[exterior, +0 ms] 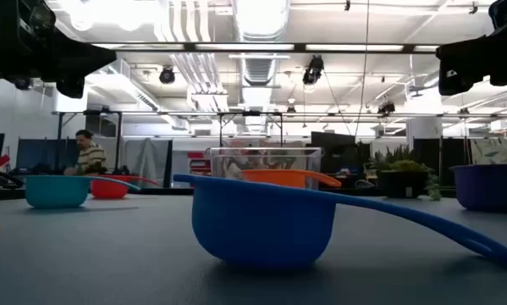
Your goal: Nest measuring cups in basket
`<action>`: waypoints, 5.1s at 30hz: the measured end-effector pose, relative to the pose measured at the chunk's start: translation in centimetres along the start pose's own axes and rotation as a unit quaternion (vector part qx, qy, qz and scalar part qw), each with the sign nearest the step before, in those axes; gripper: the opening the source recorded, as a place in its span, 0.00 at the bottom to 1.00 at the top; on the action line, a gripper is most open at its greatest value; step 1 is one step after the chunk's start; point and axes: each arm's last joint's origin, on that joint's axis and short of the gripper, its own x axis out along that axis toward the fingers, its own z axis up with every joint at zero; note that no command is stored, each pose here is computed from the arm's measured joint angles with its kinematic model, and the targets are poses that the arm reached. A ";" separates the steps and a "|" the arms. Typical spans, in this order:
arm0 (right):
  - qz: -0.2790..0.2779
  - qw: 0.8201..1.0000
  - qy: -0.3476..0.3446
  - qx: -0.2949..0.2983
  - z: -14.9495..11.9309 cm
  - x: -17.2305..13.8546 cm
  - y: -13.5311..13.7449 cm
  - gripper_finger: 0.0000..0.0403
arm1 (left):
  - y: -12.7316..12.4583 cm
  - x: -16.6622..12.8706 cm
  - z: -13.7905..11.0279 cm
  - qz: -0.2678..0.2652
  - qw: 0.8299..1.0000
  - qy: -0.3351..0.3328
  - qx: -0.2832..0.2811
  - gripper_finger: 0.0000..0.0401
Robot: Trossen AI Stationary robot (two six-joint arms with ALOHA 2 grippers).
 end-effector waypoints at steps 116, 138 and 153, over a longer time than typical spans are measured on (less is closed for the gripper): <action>0.000 1.000 0.000 0.000 0.0 0.0 0.0 0.02 | 0.0 0.0 0.7 -0.001 0.994 -0.031 -0.107 0.00; 0.000 1.000 0.000 0.000 0.0 0.0 0.0 0.02 | -1.7 3.8 4.1 0.017 0.993 0.106 -0.039 0.06; 0.000 1.000 0.000 0.000 0.0 0.0 0.0 0.02 | -8.6 16.8 5.0 -0.018 0.963 0.261 0.065 0.63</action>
